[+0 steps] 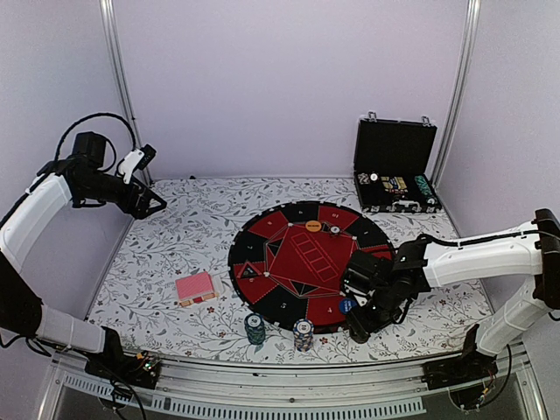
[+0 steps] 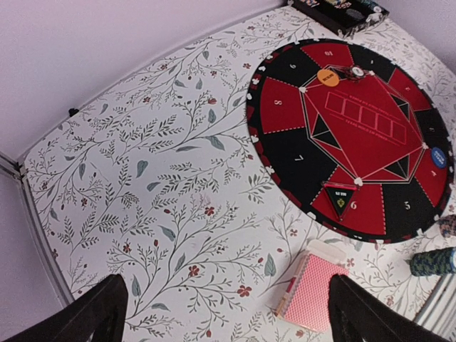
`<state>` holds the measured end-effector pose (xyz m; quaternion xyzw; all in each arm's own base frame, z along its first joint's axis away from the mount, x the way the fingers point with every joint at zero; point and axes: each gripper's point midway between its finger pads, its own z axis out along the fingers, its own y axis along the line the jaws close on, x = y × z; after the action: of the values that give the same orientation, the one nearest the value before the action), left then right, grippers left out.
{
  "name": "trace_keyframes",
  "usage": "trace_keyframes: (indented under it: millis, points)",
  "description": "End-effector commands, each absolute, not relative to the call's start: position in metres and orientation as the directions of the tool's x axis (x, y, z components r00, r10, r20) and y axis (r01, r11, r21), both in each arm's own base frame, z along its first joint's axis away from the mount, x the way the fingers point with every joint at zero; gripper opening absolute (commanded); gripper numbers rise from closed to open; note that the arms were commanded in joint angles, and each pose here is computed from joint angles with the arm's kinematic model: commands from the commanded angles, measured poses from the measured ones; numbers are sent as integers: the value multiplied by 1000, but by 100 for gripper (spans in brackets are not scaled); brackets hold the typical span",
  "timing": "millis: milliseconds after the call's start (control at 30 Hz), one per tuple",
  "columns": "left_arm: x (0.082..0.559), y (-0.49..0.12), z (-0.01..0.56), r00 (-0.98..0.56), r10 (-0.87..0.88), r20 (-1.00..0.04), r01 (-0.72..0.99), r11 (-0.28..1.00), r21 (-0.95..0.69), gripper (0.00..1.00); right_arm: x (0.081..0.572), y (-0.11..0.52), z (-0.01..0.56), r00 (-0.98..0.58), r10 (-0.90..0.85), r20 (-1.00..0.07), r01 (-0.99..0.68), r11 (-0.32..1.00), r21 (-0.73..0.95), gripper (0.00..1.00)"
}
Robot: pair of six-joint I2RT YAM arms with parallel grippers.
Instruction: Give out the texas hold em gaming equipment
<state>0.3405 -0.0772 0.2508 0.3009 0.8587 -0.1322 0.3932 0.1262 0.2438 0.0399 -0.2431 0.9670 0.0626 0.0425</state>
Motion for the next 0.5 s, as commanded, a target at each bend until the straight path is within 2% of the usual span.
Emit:
trace_keyframes:
  millis: [0, 467]
  points:
    - [341, -81, 256, -509, 411, -756, 627, 779, 2, 100, 126, 240, 35, -872, -478, -109, -487, 870, 78, 57]
    - [343, -81, 257, -514, 406, -756, 625, 781, -5, 100, 131, 237, 34, -869, -476, -136, -486, 872, 51, 47]
